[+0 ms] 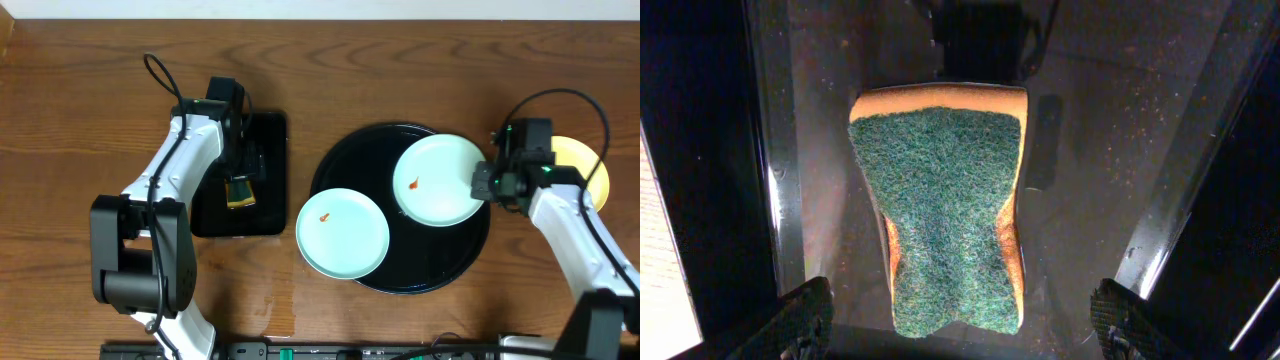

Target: Clean dirty plates on tray and stack at the side

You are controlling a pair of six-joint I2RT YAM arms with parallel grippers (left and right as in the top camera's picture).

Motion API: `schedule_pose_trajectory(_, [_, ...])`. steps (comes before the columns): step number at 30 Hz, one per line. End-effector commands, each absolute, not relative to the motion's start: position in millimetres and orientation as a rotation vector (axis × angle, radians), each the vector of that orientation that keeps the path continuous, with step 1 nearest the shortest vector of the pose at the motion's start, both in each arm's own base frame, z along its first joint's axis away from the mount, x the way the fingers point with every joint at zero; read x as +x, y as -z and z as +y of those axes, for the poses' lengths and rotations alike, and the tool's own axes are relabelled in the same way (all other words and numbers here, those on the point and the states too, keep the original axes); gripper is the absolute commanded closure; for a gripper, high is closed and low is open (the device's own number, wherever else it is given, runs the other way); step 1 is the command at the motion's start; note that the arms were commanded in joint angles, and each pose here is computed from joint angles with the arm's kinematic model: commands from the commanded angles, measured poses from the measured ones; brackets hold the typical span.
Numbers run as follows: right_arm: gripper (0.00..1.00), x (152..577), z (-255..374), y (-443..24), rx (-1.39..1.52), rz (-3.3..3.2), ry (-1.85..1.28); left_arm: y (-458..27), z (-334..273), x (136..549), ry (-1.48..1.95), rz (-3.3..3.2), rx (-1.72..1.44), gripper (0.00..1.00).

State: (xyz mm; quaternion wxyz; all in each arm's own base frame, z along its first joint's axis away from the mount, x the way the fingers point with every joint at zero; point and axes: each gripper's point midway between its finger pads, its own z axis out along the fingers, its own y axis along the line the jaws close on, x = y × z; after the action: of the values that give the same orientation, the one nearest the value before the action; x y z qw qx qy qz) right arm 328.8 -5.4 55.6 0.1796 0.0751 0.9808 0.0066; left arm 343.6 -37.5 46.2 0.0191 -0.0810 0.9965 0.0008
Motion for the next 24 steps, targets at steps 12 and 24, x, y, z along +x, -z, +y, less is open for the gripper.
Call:
schedule_pose_trajectory(12, [0.99, 334.5, 8.9, -27.1, 0.176, 2.829, -0.044, -52.8, -36.7, 352.5, -0.005, 3.054, -0.242, 0.17])
schedule_pose_trajectory(24, [0.99, 350.7, -1.0, -33.1, 0.303, 2.744, 0.008, -54.0, -64.2, 338.6, 0.236, 3.119, -0.239, 0.17])
